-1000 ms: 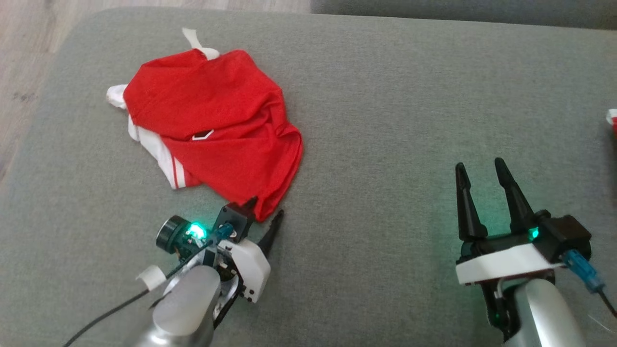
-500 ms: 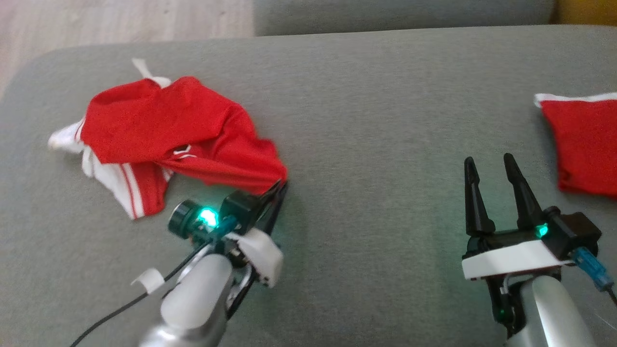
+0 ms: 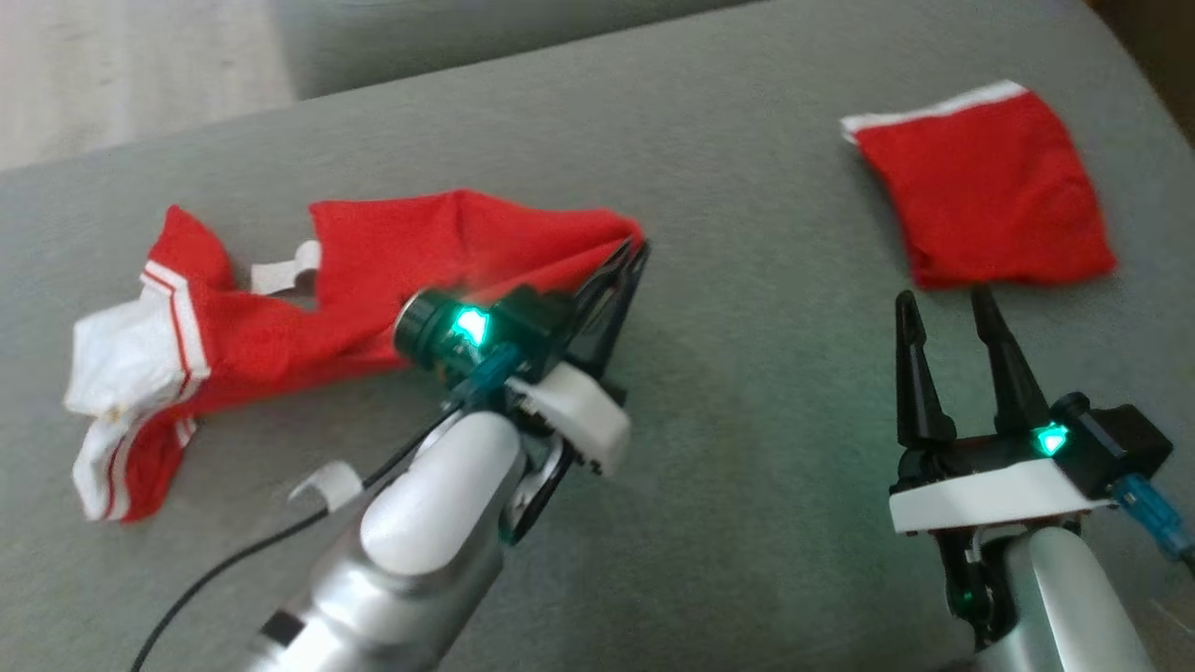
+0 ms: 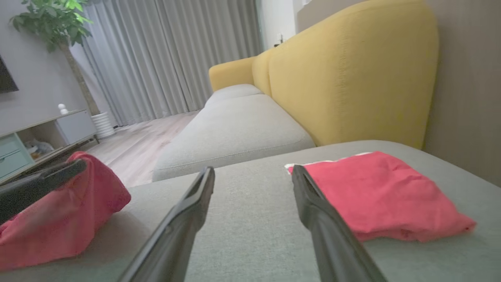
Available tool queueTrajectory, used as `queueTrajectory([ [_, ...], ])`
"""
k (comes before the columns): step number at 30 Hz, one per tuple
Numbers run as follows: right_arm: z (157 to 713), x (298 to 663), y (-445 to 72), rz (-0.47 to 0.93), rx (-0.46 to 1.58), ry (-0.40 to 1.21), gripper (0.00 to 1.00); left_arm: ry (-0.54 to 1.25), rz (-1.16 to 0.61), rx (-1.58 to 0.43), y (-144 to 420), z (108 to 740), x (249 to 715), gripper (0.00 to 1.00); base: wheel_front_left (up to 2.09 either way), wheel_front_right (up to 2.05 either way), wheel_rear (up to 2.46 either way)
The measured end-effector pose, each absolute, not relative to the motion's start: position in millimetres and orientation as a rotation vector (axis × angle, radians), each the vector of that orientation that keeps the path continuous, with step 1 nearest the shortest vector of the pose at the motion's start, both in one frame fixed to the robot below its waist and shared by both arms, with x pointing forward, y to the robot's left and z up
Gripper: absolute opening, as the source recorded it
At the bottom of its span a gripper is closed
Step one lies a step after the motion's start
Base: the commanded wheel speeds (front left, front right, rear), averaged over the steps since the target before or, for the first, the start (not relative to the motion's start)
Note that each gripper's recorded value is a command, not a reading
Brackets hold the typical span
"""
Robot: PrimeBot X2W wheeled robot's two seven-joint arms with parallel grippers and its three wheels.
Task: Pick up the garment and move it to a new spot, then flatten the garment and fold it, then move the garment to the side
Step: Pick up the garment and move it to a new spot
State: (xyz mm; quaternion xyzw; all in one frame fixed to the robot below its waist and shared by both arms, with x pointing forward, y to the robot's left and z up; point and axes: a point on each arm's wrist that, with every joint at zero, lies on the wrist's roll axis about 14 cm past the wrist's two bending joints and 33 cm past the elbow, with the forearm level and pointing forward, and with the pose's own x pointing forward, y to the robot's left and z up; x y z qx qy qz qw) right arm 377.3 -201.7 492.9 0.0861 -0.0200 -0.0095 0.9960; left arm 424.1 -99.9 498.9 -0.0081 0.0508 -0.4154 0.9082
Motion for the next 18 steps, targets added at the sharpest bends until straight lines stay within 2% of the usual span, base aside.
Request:
queueTrajectory([
  [9,488.6,353.1,-242.3,-0.154,0.164,-0.022,1.00,0.021,-1.038,-0.116,-181.6,529.8,410.0,0.00,0.00,0.00,0.00],
  [10,489.0,351.3,-246.1,-0.167,0.163,-0.023,1.00,0.021,-1.060,-0.126,-188.7,530.0,405.6,0.32,0.00,0.00,0.00],
  [11,488.7,349.2,-249.9,-0.179,0.159,-0.021,1.00,0.024,-1.085,-0.135,-195.4,529.6,400.2,1.00,0.00,0.00,0.00],
  [14,485.2,345.3,-257.3,-0.205,0.152,-0.008,1.00,0.049,-1.144,-0.144,-208.4,521.1,385.3,1.00,0.00,0.00,0.00],
  [18,484.9,349.5,-257.9,-0.204,0.153,-0.010,1.00,0.083,-1.130,-0.115,-201.2,503.8,384.8,1.00,0.00,0.00,0.00],
])
